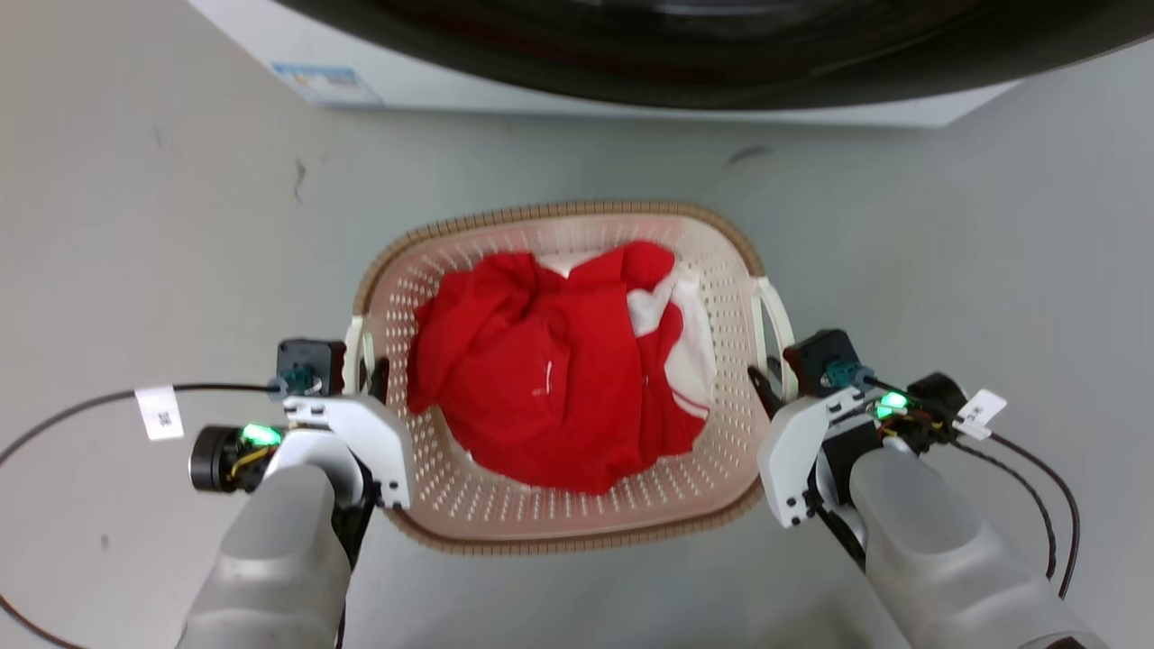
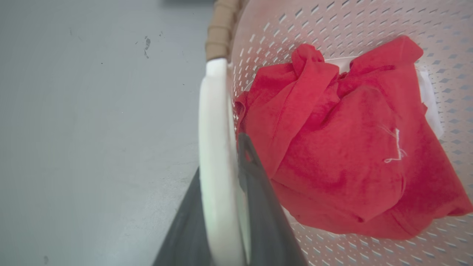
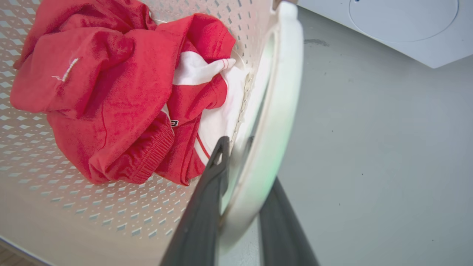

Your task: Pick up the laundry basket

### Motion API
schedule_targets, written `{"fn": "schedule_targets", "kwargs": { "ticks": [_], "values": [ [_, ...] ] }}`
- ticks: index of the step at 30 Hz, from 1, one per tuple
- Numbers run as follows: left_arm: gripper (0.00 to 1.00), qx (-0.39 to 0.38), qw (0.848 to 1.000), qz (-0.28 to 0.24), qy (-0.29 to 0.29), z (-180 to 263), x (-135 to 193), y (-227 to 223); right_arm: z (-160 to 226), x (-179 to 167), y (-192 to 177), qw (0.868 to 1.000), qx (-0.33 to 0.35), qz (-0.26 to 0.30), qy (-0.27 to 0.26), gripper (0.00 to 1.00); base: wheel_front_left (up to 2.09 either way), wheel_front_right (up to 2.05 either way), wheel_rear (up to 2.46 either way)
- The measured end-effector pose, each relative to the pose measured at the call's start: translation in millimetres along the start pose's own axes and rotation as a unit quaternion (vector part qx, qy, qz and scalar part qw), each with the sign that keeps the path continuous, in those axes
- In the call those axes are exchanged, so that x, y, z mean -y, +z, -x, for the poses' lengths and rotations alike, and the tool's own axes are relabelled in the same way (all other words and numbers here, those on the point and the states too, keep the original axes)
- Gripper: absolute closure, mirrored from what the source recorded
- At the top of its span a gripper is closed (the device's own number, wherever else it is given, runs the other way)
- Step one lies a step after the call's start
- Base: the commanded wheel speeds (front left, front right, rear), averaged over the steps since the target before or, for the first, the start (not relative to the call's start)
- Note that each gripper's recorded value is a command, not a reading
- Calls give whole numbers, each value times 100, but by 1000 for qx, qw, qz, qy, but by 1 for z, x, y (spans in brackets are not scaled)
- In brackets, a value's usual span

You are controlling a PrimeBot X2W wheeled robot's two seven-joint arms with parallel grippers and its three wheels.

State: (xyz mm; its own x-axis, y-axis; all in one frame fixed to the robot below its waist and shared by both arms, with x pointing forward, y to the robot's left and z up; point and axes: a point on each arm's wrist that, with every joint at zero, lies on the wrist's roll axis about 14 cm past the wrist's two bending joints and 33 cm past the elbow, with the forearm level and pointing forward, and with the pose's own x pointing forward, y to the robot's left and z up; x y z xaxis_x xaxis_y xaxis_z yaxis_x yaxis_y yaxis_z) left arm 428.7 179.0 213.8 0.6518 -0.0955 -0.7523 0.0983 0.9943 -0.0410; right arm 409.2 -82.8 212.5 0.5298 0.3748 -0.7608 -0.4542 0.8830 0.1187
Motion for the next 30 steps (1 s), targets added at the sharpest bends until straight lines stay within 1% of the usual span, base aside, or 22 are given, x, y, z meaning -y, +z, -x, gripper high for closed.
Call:
{"fn": "schedule_targets", "kwargs": {
  "ticks": [18, 30],
  "values": [
    [100, 23, 999, -10, -20, 70, 24, 27, 76, -12, 18, 1000, -1, -1, -29, 100, 0, 0, 0],
    [100, 19, 999, -19, -32, 111, 38, 28, 118, -21, 15, 999, -4, 1, -47, 100, 0, 0, 0]
  ]
}}
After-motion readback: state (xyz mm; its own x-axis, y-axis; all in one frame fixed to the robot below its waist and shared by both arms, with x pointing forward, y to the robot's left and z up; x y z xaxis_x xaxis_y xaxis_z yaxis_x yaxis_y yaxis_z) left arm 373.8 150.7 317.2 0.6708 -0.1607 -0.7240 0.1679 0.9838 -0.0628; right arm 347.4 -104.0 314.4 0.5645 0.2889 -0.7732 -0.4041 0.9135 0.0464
